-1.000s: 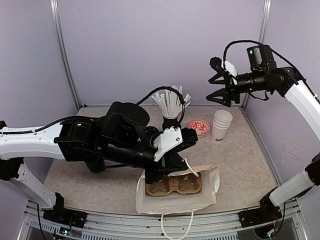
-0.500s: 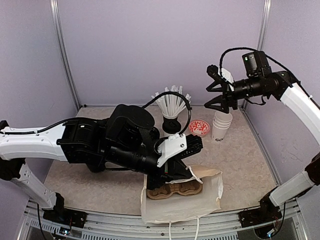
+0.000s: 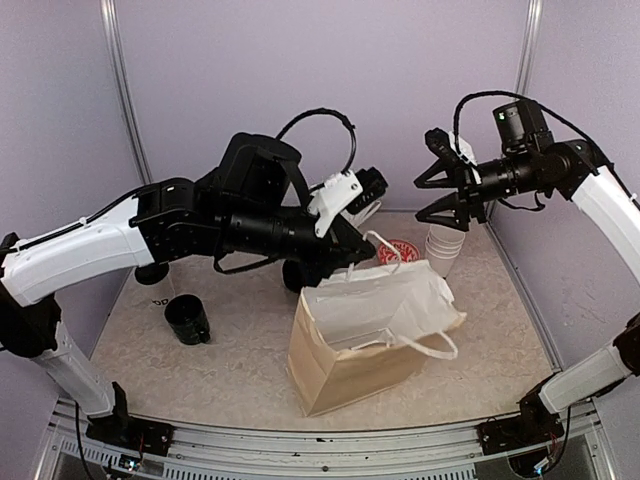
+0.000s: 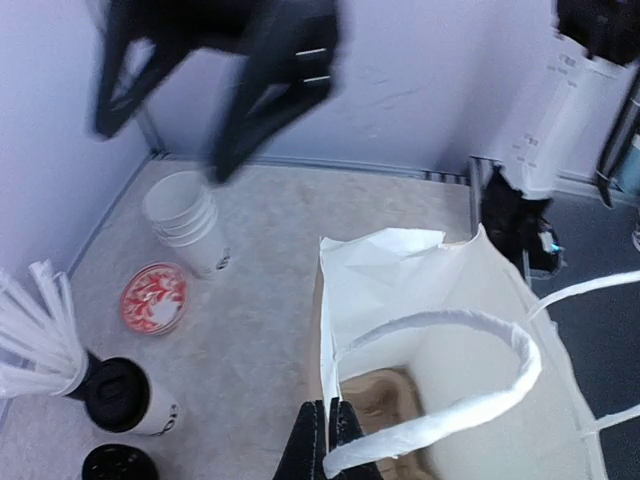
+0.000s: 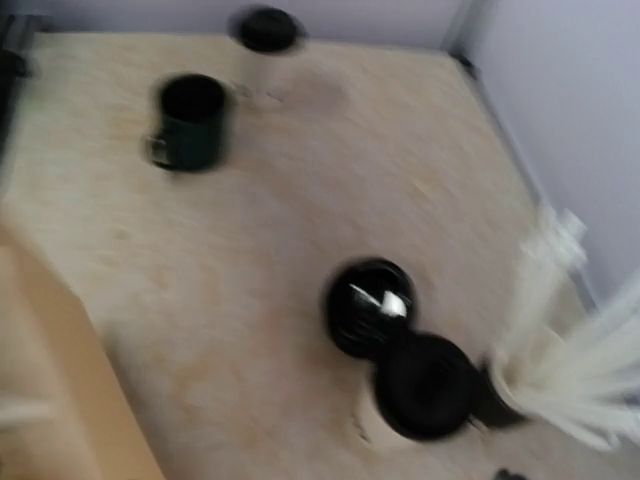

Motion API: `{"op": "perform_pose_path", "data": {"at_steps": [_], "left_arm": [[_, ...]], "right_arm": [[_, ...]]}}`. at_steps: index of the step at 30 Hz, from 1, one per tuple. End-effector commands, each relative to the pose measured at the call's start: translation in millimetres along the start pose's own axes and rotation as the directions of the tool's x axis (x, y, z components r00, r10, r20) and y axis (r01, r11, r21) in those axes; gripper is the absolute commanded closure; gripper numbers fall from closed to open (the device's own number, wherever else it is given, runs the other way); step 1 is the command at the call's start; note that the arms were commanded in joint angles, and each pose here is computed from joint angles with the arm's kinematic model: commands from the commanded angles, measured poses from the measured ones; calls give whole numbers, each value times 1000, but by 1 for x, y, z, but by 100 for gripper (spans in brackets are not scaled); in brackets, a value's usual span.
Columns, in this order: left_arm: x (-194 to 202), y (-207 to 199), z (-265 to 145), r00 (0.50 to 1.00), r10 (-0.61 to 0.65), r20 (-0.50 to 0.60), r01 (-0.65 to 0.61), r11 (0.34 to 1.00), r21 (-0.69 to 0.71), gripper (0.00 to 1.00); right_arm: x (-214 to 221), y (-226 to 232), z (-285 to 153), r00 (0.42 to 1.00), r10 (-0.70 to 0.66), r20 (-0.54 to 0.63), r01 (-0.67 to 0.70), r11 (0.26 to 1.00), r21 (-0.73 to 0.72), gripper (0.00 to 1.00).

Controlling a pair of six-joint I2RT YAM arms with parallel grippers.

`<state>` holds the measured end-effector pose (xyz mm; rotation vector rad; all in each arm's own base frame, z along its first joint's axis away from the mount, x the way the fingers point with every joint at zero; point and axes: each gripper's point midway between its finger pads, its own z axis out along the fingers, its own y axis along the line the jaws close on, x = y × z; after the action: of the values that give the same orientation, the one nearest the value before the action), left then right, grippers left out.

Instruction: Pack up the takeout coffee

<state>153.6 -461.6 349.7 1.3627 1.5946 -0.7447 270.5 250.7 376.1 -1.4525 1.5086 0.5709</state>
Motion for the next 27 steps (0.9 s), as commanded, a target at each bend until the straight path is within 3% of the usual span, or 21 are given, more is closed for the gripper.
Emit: {"op": "perform_pose_path", "data": {"at_steps": [1,6,15,16,18,21,27], "left_arm": [[21,94,1,994,-99,-47,92,985,-147,100],[39,136,9,977,-207,-59,198,971,-132,100],[66,145,15,956,-279,-94,263,952,-153,100],[66,146,14,955,-281,-91,265,952,-155,98],[65,146,12,956,-279,-86,263,951,-160,79],[59,148,6,961,-266,-71,251,952,-174,62],[39,153,-5,978,-210,2,207,963,-173,61]], "right_arm": [[-37,53,-32,984,-81,157,111,975,-195,27],[-23,93,-9,988,-111,103,138,938,-318,23],[-6,111,47,997,-77,20,79,930,-359,19],[-7,115,52,996,-88,15,87,928,-362,19],[-11,128,58,993,-118,13,114,919,-377,19],[-20,143,65,989,-146,22,143,910,-390,18],[-29,156,88,983,-184,-6,168,912,-375,16]]}}
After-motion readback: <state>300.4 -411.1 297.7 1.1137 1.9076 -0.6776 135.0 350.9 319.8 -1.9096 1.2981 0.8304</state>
